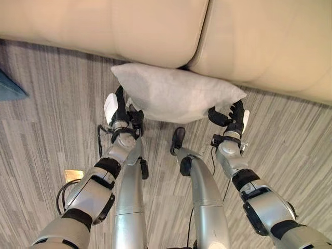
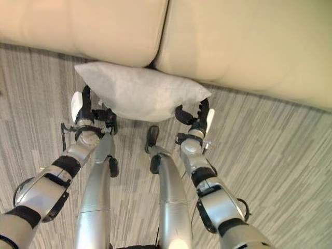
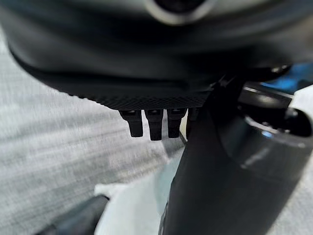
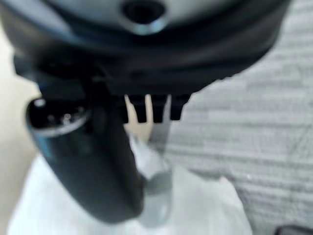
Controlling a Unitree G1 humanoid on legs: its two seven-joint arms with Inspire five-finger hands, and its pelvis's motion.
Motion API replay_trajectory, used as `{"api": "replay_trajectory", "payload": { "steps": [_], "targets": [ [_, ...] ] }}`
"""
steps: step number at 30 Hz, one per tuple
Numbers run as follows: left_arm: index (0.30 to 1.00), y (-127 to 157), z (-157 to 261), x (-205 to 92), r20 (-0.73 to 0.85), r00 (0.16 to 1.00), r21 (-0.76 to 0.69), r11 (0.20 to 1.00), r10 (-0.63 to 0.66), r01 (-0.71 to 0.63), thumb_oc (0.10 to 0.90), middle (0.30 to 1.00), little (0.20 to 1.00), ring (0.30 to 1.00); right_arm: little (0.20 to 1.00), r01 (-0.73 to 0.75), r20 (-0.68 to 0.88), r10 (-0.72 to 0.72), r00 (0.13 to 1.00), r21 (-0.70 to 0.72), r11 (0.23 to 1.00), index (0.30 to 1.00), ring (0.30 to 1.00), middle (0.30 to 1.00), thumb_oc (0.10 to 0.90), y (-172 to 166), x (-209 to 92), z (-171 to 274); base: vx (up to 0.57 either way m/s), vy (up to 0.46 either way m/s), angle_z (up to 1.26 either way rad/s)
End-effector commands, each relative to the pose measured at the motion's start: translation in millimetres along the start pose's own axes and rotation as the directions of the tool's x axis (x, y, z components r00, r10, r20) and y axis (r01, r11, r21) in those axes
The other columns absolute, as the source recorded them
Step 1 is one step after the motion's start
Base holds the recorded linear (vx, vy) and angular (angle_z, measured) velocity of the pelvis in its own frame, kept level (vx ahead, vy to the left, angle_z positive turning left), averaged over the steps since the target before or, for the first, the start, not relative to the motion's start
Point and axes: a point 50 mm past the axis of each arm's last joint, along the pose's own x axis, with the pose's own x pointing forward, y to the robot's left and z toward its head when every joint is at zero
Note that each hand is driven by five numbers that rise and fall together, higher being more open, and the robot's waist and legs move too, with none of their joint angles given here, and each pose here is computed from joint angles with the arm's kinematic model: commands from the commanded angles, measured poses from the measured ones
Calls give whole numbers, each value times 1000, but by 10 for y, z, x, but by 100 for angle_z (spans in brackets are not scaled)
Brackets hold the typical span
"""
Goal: Pick up all the scattered cushions and arrange them neatly on the sofa.
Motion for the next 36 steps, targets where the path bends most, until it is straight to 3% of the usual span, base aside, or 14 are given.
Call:
{"api": "replay_trajectory", "payload": {
  "steps": [1,3,11,16,22,30,36],
  "targets": [
    [625,-122,262,23,53,998,-121,992,-29,36,616,625,625,625,300,-112,9,112,994,16,994,300,300,300,400,89,-41,4,13,-80,1],
    [300,-166,382,57,47,997,-164,985,-53,60,400,300,300,300,300,-150,34,149,988,44,988,300,300,300,400,213,-24,128,10,-97,1],
    [300,-218,621,67,96,993,-219,972,-64,84,400,300,300,300,300,-219,148,218,965,-4,976,300,300,300,400,441,-19,461,-18,-128,1],
    [300,-237,599,-34,145,988,-265,959,-61,98,400,300,300,300,300,-193,190,185,964,23,981,300,300,300,400,368,-61,459,-50,-177,12],
    [300,-270,407,-207,151,986,-308,944,-71,116,400,300,300,300,300,-142,204,144,968,-22,990,300,300,300,400,56,-127,261,-116,-97,22],
    [300,-360,560,-282,197,979,-349,928,-61,128,400,300,300,300,300,-117,252,111,961,9,993,300,300,300,400,171,-185,372,-139,107,40],
    [300,-243,636,-233,259,966,-310,946,-15,98,400,300,300,300,300,-116,357,90,930,53,992,300,300,300,400,133,-223,589,-51,77,20]
  ]
}}
